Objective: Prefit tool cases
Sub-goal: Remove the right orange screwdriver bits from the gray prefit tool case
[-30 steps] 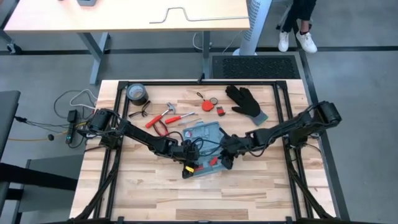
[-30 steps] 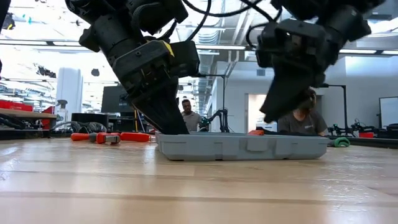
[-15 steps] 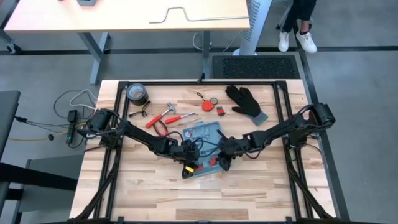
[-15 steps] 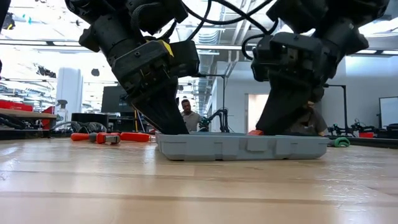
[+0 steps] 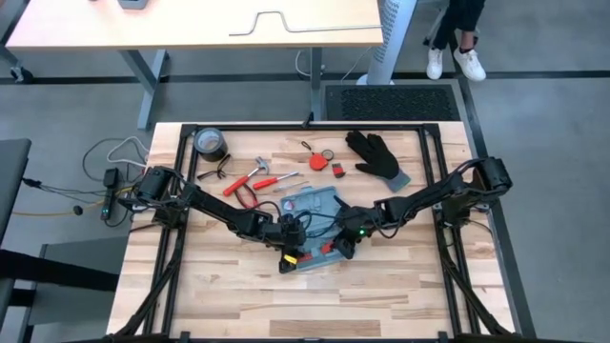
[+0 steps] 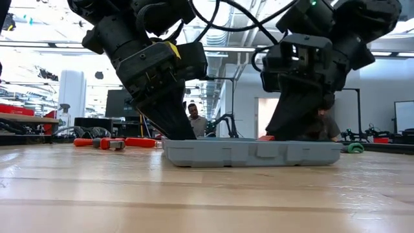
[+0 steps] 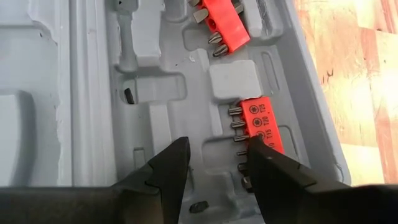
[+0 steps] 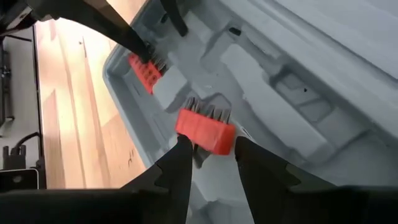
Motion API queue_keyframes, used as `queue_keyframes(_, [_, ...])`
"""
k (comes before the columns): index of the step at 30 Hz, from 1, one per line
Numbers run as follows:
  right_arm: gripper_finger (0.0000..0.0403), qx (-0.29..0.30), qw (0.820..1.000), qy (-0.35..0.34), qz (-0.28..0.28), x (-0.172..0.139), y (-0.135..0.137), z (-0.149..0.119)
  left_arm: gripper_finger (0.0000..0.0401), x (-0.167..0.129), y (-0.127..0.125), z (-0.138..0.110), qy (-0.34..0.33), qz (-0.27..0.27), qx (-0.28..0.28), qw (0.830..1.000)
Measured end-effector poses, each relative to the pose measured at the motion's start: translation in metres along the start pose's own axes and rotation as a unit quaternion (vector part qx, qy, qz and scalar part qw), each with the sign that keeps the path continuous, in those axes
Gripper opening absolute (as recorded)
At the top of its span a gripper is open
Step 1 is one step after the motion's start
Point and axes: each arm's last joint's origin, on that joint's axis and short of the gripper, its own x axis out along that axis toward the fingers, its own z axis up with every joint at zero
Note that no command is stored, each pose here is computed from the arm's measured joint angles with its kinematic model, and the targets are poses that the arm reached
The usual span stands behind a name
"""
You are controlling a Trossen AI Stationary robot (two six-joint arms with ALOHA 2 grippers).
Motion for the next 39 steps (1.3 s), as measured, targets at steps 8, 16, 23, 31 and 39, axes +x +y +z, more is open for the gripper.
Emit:
queue_keyframes(8, [0.0136,0.029,0.999,-0.015,0.021,0.0051,-0.0086,-0.0032,0.0159,-0.0001,0.0,0.0002,-0.002,0.001,0.0,1.0])
queue_keyframes(16, [0.0137,0.031,0.999,-0.013,0.041,0.0054,-0.0073,-0.003,0.0159,-0.0001,0.0,0.0006,-0.004,0.002,0.0,1.0])
queue_keyframes(23, [0.0137,0.025,0.997,-0.016,0.073,0.0051,-0.0027,-0.0004,0.0159,0.0,0.0003,0.0008,-0.006,0.005,0.0,1.0])
queue_keyframes(31, [0.0137,0.037,0.997,-0.005,0.062,0.0051,-0.006,-0.0013,0.0159,0.0,0.0004,0.0008,-0.006,0.007,0.0,1.0])
queue_keyframes(39, [0.0131,0.041,0.997,-0.014,0.061,0.0058,-0.0089,0.002,0.0159,0.0,0.0003,0.0017,-0.011,0.007,-0.001,1.0])
